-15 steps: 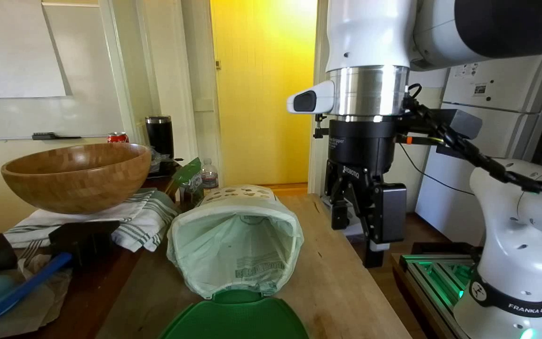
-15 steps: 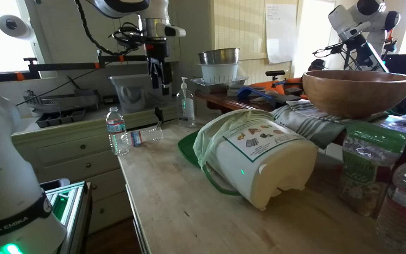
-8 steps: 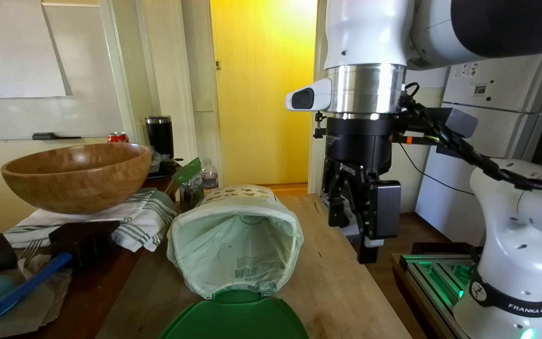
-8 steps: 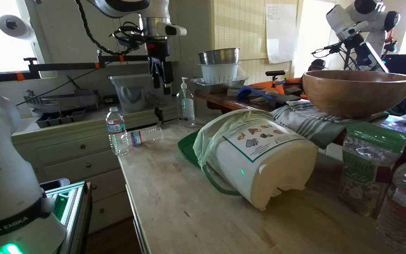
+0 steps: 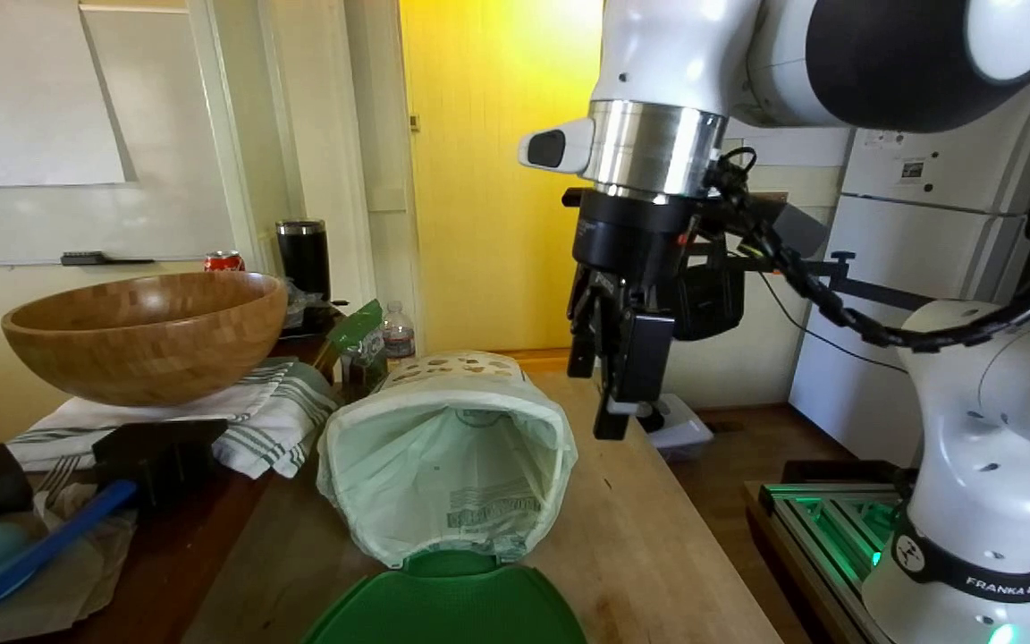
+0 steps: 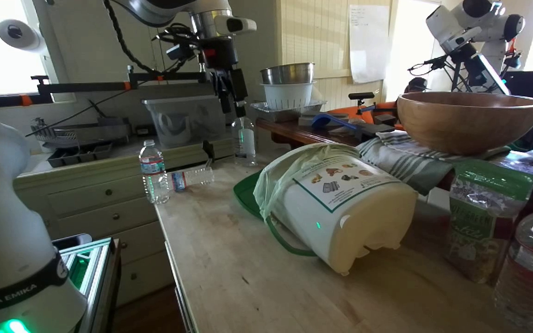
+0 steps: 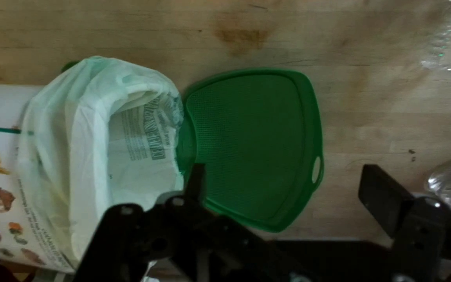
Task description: Pick up the rubbish can and close the lid
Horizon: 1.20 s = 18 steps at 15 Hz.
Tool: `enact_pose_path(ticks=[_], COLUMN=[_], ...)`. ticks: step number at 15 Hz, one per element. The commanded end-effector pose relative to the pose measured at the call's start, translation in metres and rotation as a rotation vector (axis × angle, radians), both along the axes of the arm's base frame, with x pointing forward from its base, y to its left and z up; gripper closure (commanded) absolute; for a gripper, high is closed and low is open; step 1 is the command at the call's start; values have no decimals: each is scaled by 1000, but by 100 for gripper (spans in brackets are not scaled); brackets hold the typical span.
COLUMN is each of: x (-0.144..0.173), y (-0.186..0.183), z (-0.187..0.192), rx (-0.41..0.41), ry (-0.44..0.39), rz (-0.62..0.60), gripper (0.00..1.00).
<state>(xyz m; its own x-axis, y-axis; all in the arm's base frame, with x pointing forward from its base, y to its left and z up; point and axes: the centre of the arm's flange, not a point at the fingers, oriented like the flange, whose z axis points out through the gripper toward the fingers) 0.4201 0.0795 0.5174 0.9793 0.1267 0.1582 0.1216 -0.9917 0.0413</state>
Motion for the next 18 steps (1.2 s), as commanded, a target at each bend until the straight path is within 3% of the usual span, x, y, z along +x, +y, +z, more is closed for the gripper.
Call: enact_pose_path(ticks=[1,11,18], x=[19,65,83], y=[-12,-60,-64], z=[-4,-45,-83], rx=[-134,-491,-620], ry=[-21,-78,-102], rz=[-48,-105,-72], gripper=[0,0,0])
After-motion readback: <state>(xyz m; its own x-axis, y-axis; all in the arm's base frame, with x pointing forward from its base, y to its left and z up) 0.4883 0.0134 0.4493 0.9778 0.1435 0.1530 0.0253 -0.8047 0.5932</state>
